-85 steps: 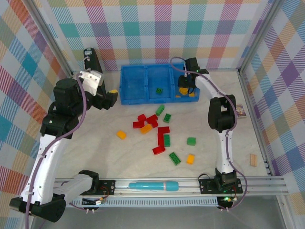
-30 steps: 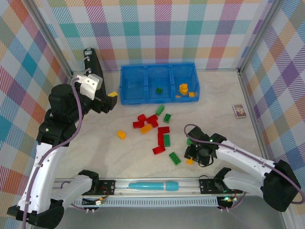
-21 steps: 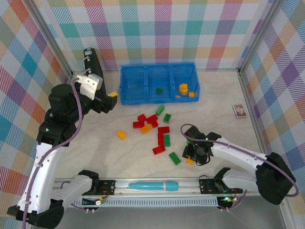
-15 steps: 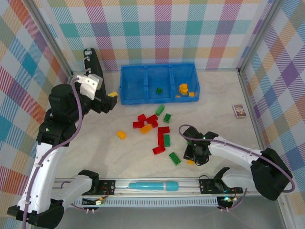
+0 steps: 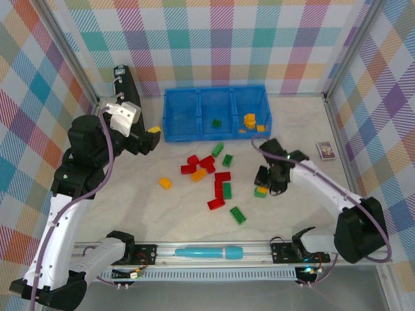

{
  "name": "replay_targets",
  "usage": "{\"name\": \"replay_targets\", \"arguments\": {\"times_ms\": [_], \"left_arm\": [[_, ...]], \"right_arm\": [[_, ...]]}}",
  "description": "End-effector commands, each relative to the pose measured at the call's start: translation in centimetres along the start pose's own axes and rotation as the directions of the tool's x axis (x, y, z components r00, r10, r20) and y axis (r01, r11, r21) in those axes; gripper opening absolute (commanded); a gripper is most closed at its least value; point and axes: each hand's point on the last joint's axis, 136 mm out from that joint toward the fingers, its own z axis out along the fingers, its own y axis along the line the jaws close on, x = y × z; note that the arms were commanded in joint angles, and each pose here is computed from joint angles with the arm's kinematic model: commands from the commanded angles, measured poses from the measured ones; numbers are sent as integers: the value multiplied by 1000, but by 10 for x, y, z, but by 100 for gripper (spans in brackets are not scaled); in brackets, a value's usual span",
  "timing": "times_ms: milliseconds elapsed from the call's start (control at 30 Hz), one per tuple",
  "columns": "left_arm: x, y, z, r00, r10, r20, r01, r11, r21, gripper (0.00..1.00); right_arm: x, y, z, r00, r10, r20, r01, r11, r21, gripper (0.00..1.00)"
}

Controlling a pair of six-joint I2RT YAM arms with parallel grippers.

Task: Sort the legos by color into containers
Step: Pick up the lego from the bottom-right of the table, then place the lego in the container.

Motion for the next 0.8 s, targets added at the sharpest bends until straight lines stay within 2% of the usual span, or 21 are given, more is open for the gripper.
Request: {"name": "replay_targets", "arguments": {"times_ms": [0,167,367,533,767], "left_arm": [[-4,-1,-4,999,29,28,-29,1000,-7,100],[-4,5,-6,999,35,26,-34,998,-46,100],[-2,5,-4,999,39,22,-38,998,-44,100],[1,6,-2,999,44,4,-43,998,-50,100],[6,6,6,999,42,-19,-43,998,-41,100]], "right_arm": [[-65,11,-19,980,-168,108,168,986,12,37],[-161,56,-34,923,-283,260,289,957,14,36],[-244,103,-11,879,-305,367,329,944,-4,35],[-288,123,28,882,-279,379,308,951,-16,36],[-315,126,54,887,-278,368,297,955,7,41]]}}
